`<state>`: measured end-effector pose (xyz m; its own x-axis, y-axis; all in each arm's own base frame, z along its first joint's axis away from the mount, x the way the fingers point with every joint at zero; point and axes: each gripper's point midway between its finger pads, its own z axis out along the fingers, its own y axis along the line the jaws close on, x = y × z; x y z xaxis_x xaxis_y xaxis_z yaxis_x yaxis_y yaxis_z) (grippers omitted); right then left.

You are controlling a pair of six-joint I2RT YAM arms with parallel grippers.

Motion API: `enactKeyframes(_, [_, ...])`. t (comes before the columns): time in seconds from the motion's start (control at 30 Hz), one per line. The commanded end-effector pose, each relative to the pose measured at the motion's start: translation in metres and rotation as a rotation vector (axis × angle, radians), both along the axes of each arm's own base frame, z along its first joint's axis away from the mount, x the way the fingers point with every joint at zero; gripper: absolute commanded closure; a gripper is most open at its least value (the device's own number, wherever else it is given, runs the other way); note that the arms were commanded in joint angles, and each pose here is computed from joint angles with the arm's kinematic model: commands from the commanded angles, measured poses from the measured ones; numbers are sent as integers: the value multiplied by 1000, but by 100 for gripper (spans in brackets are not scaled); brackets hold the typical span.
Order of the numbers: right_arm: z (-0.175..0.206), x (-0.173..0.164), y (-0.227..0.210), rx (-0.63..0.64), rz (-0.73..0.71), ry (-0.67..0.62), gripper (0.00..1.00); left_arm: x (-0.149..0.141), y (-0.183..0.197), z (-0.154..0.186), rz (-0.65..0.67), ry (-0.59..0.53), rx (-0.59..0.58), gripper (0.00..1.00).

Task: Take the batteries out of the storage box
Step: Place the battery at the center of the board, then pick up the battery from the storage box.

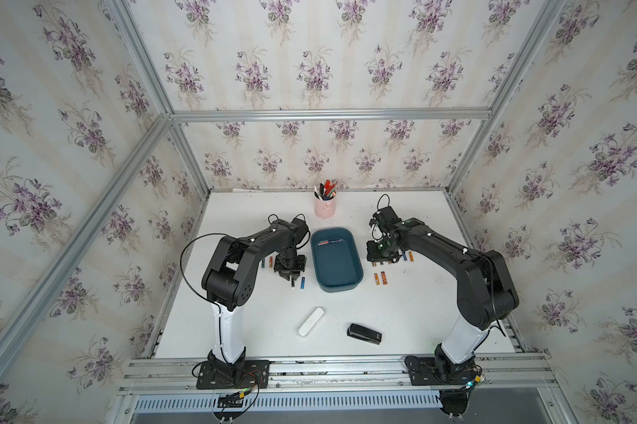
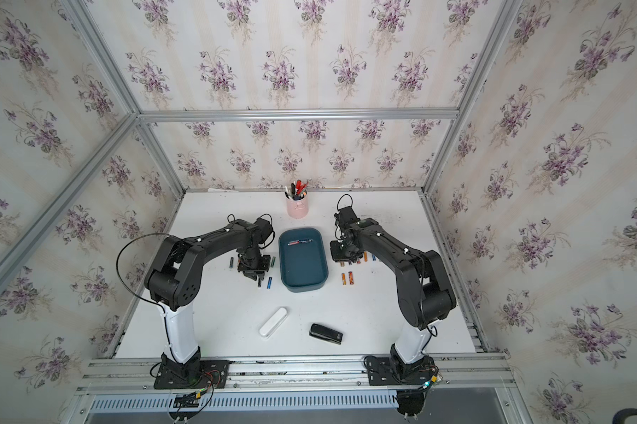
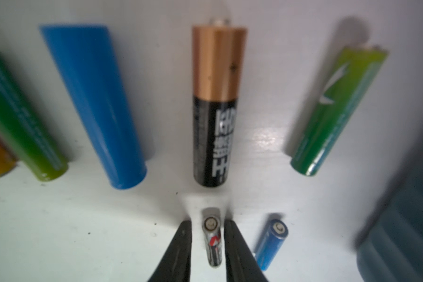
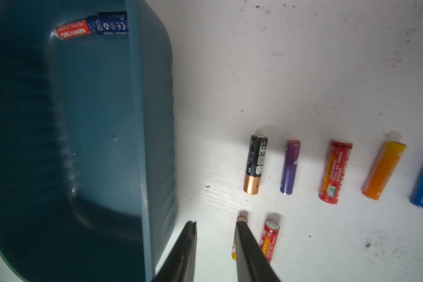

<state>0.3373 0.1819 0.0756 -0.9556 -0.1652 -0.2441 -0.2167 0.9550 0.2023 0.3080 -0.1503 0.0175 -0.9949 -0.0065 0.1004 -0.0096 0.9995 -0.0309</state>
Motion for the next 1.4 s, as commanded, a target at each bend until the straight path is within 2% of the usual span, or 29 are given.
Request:
enactKeyframes(0.0, [6, 2, -11, -78, -15, -23, 67, 3, -5, 16, -6, -25, -26, 66])
enactKeyframes(0.17, [36, 9, -9, -140, 24, -108, 66, 11, -1, 46, -14, -82, -17, 64])
enactKeyframes(0.3, [60, 19, 17, -134, 98, -178, 66, 14, 3, 60, -17, -106, -9, 63])
enactKeyframes(0.37, [64, 16, 45, -122, 175, -199, 66, 14, 6, 63, -14, -108, -9, 62])
enactKeyframes(0.63, [39, 39, 94, -158, 333, -217, 65, 6, 23, 58, 2, -92, -3, 62])
enactKeyframes(0.8, [19, 55, 110, -168, 383, -213, 63, 2, 35, 52, 22, -79, -7, 61])
enactKeyframes(0.93, [14, 69, 125, -156, 436, -276, 61, 1, 42, 48, 31, -66, -8, 61])
enactKeyframes(1.37, [-17, 95, 144, -180, 496, -296, 55, 7, 56, 42, 53, -49, -16, 61])
